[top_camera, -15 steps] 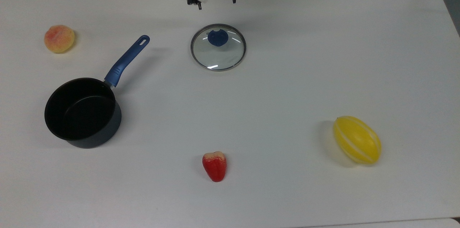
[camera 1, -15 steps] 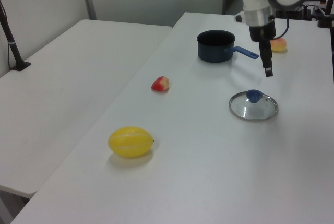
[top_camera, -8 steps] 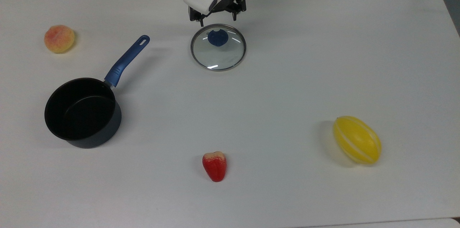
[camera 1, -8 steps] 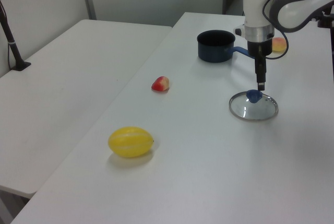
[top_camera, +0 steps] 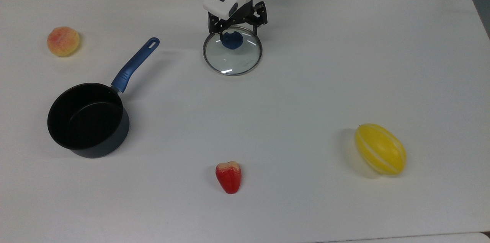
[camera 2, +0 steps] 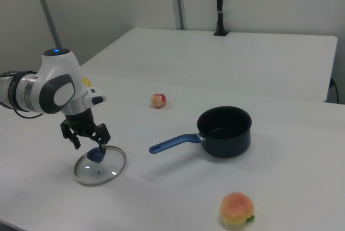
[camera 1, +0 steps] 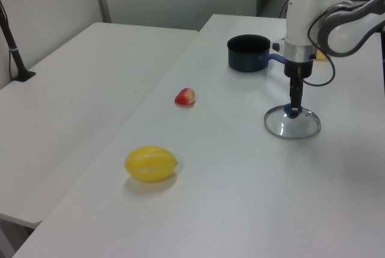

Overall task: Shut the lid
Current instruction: 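Move the gripper down over the blue knob of the glass lid, then close the gripper on the blue knob of the glass lid, then lift the glass lid up off the table, then carry the lid over the black saucepan's rim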

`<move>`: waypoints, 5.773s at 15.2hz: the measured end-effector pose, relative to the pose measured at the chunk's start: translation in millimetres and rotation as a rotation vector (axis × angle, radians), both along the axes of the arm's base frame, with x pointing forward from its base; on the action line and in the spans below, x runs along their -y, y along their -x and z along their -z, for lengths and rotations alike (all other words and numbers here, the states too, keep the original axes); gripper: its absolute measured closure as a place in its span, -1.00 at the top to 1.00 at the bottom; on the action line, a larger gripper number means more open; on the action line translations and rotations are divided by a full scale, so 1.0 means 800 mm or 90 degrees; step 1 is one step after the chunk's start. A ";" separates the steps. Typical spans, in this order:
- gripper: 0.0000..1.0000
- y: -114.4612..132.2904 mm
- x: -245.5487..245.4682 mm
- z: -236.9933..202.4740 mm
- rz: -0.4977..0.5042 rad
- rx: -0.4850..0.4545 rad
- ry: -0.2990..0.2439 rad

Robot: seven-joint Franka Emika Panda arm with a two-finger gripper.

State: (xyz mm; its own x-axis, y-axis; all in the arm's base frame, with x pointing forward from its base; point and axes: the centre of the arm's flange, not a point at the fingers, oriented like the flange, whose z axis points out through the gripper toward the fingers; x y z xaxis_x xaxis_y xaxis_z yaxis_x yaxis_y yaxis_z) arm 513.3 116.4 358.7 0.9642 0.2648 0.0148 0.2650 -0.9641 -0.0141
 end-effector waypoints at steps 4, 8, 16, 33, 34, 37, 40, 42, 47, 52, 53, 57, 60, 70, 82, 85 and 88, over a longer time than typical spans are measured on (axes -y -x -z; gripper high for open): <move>1.00 0.002 0.003 0.007 -0.010 0.013 0.013; 0.97 0.000 0.006 0.013 -0.020 0.019 0.026; 0.32 -0.001 0.006 0.021 -0.022 0.014 0.029; 0.32 -0.025 -0.004 -0.056 0.012 -0.006 0.038; 0.32 -0.028 -0.006 -0.069 0.013 -0.006 0.039; 0.32 -0.043 -0.009 -0.126 0.021 0.007 0.037; 0.32 -0.055 -0.007 -0.181 0.035 0.022 0.032; 0.32 -0.062 0.003 -0.215 0.048 0.033 0.029; 0.32 -0.091 0.069 -0.279 0.118 0.049 0.012; 0.32 -0.150 0.137 -0.292 0.222 0.064 0.014; 0.32 -0.163 0.150 -0.289 0.242 0.064 0.016; 0.32 -0.205 0.205 -0.253 0.295 0.048 0.024; 0.32 -0.222 0.250 -0.236 0.329 0.048 0.028; 0.32 -0.255 0.377 -0.168 0.416 0.053 0.063; 0.32 -0.294 0.385 -0.132 0.409 0.146 0.062; 0.32 -0.294 0.384 -0.132 0.408 0.147 0.062; 0.32 -0.295 0.382 -0.130 0.407 0.146 0.062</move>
